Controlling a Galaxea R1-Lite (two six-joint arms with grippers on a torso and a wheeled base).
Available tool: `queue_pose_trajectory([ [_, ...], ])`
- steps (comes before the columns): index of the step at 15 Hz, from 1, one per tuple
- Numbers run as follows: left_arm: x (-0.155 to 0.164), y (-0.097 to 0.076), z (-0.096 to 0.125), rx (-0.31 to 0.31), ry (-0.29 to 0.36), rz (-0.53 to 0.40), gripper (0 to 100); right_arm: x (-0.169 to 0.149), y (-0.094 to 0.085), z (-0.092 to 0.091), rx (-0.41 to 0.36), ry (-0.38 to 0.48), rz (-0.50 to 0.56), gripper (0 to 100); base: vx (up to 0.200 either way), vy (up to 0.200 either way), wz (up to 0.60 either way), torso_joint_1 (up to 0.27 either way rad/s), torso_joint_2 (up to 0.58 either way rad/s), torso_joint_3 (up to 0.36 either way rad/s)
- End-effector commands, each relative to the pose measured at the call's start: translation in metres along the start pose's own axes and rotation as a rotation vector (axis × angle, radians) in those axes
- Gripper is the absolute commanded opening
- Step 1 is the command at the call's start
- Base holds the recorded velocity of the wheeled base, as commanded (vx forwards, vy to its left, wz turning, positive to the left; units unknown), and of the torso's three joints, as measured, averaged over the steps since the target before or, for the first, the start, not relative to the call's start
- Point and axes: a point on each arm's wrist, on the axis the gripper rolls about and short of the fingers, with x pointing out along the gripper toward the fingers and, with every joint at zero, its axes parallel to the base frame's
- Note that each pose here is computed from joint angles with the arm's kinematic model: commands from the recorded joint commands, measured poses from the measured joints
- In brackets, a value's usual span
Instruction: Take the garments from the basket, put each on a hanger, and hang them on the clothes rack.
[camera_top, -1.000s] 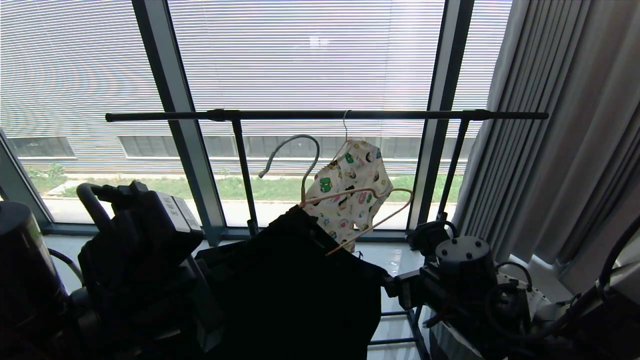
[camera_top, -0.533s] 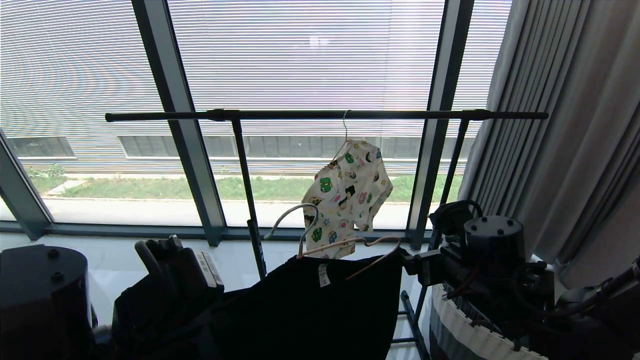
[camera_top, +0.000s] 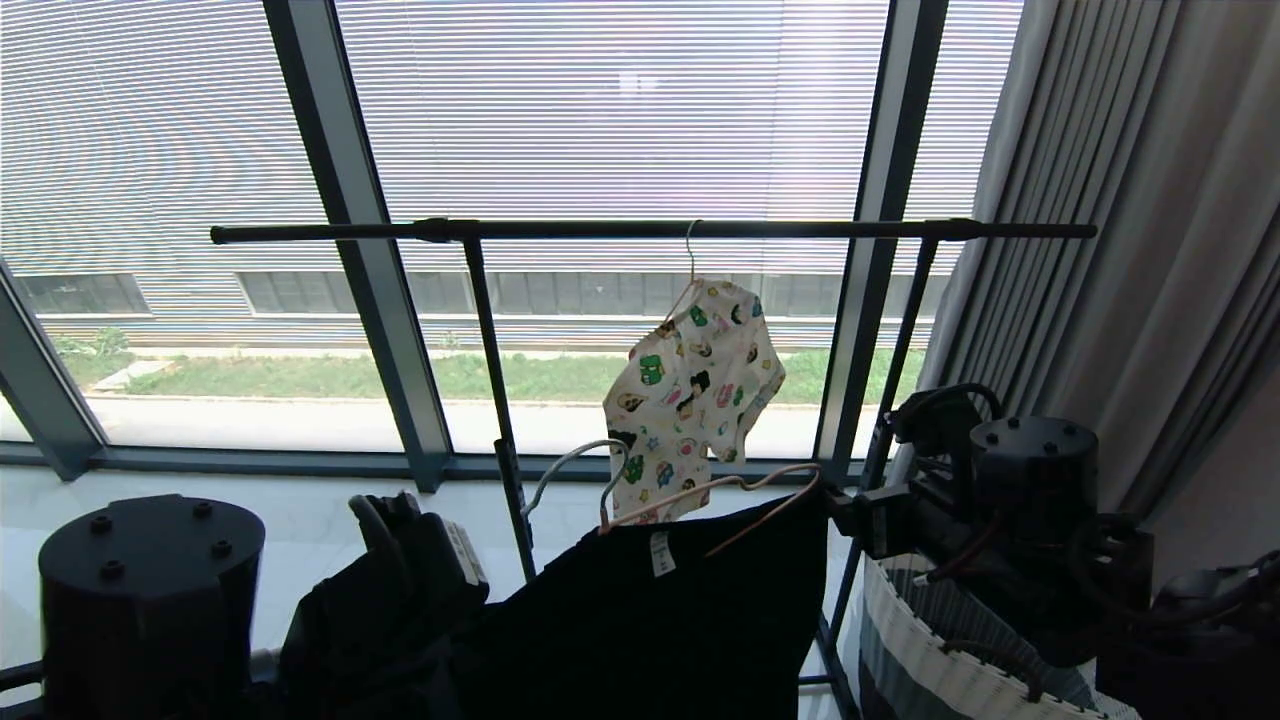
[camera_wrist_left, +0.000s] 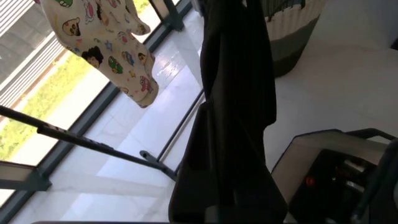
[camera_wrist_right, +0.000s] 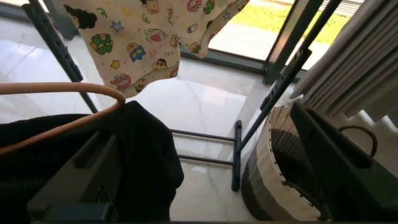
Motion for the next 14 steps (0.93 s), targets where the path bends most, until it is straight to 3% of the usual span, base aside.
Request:
queue_pose_trajectory([
  [1,-0.004,0.006,-0.002,-0.015,-0.001,0.034,0,0.0,-0.008,0.002,0.004,-0.003,-0.023,100,0.0,0.0,0.0,0.0,0.0,0.0],
  [7,-0.002,0.005,-0.005,-0.019,-0.005,-0.015,0,-0.005,-0.014,0.007,0.011,-0.021,-0.031,100,0.0,0.0,0.0,0.0,0.0,0.0],
  [11,-0.012,0.0,-0.007,-0.028,-0.041,-0.053,0,-0.006,-0.019,-0.001,0.004,0.008,-0.041,100,0.0,0.0,0.0,0.0,0.0,0.0],
  [14,0.003,0.001,-0.017,-0.048,0.055,-0.036,0,-0.018,-0.02,0.013,0.016,-0.046,0.0,100,0.0,0.0,0.0,0.0,0.0,0.0],
])
